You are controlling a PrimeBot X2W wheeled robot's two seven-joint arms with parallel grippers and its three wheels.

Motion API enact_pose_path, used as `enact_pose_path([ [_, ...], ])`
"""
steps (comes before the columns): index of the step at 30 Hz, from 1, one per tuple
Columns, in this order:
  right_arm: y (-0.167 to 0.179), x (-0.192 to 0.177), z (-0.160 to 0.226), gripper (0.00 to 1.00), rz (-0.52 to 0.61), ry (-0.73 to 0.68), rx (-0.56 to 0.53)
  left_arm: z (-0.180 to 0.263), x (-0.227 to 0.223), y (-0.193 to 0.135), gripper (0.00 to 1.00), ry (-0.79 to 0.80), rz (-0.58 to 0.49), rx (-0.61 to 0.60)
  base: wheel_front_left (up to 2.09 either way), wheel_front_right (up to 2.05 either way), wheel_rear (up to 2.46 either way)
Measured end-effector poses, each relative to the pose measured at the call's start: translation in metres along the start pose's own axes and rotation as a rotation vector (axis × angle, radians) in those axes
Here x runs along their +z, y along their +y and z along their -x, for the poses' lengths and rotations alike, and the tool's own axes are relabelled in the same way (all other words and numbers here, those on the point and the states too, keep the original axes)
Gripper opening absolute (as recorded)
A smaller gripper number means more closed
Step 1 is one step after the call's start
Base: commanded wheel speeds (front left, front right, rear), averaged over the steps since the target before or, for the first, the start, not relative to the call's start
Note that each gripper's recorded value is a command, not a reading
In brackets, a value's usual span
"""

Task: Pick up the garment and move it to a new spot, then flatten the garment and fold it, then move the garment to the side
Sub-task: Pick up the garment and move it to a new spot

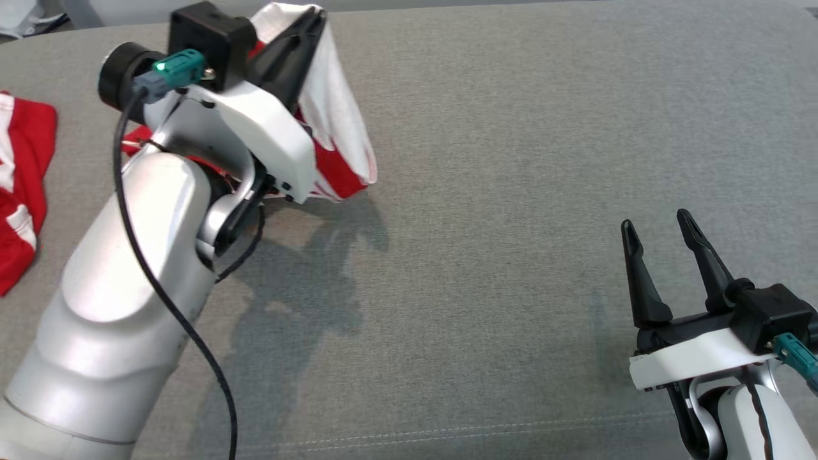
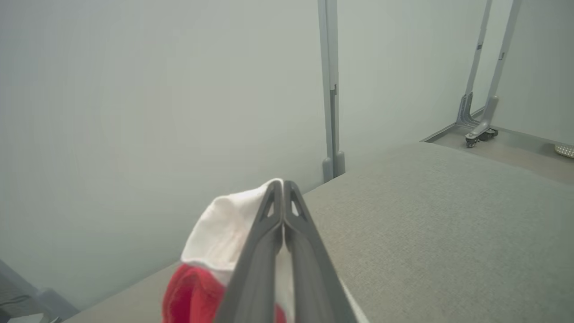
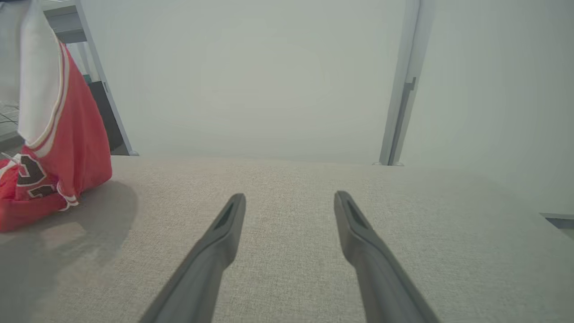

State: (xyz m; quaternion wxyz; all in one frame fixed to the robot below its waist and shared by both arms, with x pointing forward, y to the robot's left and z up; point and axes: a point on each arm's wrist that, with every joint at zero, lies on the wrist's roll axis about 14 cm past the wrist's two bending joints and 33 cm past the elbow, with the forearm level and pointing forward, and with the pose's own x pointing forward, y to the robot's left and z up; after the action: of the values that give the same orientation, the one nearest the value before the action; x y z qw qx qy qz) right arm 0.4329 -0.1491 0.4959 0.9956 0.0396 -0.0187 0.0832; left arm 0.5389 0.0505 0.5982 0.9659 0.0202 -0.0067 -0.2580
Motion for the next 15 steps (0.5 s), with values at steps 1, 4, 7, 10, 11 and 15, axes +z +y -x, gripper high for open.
enact_pose_path([
  [1, -0.005, 0.002, 0.003, 1.00, 0.003, -0.002, -0.015, -0.004, 0.003, -0.014, 0.00, -0.004, 0.001, -0.034, 0.00, 0.00, 0.00],
  [4, -0.020, 0.005, 0.013, 1.00, 0.014, -0.006, -0.064, -0.016, 0.008, -0.052, 0.00, -0.011, 0.010, -0.125, 0.00, 0.00, 0.00],
  [7, -0.035, 0.007, 0.025, 1.00, 0.020, -0.004, -0.115, -0.028, 0.008, -0.088, 0.00, -0.008, 0.023, -0.212, 0.00, 0.00, 0.00],
  [10, -0.051, 0.004, 0.041, 1.00, 0.017, 0.012, -0.173, -0.038, 0.002, -0.123, 0.00, 0.018, 0.056, -0.298, 0.00, 0.00, 0.00],
  [11, -0.055, 0.002, 0.047, 1.00, 0.014, 0.019, -0.191, -0.041, -0.002, -0.133, 0.00, 0.032, 0.067, -0.323, 0.00, 0.00, 0.00],
  [15, -0.069, -0.001, 0.062, 1.00, 0.007, 0.032, -0.247, -0.051, -0.029, -0.168, 0.00, 0.109, 0.105, -0.404, 0.00, 0.00, 0.00],
])
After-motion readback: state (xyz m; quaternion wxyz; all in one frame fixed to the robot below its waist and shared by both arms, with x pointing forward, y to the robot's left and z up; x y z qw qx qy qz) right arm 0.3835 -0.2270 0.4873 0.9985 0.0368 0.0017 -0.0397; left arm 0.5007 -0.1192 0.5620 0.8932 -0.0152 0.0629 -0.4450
